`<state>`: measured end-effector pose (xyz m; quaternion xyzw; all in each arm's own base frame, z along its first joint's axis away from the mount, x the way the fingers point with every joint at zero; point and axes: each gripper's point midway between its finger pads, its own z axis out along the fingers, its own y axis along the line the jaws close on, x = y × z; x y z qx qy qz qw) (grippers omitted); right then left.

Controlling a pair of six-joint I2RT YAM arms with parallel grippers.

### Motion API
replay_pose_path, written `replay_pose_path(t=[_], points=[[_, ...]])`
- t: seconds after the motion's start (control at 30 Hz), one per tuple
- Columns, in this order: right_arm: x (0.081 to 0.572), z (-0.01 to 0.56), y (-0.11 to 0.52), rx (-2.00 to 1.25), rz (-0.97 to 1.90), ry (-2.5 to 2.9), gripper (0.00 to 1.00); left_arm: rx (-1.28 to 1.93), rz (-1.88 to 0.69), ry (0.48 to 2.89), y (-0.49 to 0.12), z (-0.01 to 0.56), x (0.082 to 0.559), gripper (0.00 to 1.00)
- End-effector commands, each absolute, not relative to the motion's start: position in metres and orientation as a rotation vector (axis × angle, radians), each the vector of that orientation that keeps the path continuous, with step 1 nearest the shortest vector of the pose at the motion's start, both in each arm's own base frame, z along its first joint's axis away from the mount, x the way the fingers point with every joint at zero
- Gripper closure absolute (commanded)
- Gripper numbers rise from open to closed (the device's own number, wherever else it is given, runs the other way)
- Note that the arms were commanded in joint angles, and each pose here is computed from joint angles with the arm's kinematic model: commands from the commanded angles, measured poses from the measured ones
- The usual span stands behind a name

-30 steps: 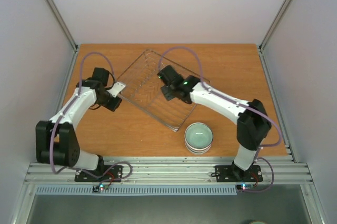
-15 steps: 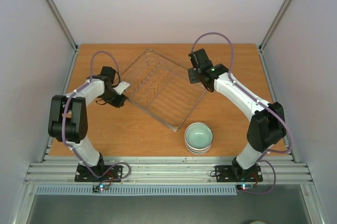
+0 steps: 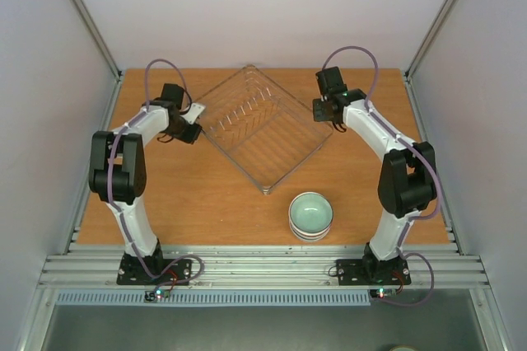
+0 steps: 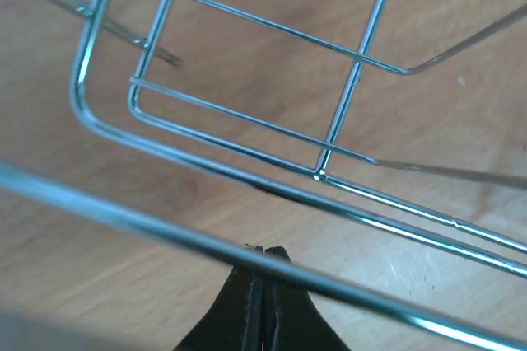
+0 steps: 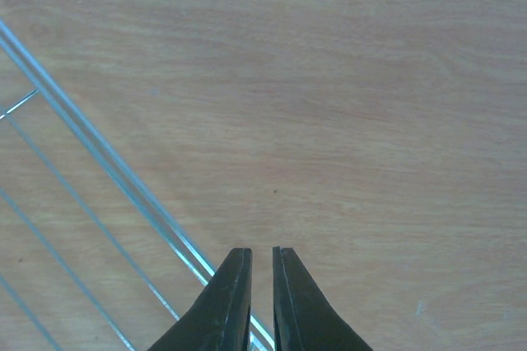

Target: Load the bowls into the dish rack

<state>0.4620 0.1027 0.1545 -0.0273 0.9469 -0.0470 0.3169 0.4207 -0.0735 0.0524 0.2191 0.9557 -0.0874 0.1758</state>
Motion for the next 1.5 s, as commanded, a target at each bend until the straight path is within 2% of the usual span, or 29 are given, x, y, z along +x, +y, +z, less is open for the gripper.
replay_pose_path(t=[0.0,0.3,0.67,0.97,1.3,1.47], points=[[0.476,0.164,0.089,-0.043,-0.108,2.480,0.89,0.530,-0.218,2.575,-0.077,0.075,0.464,1.00],[0.479,0.137,0.079,-0.025,-0.102,2.540,0.89,0.397,-0.262,2.493,-0.084,0.097,0.511,1.00],[0.466,0.118,0.096,-0.058,0.035,2.613,0.90,0.355,-0.273,2.457,-0.090,0.111,0.536,1.00],[0.417,0.113,0.131,-0.114,0.276,2.678,0.92,0.380,-0.231,2.436,-0.087,0.121,0.541,1.00],[0.364,0.120,0.172,-0.230,0.348,2.679,0.92,0.386,-0.222,2.447,-0.087,0.116,0.547,1.00],[0.358,0.129,0.176,-0.258,0.277,2.648,0.92,0.372,-0.224,2.437,-0.087,0.121,0.552,0.99]])
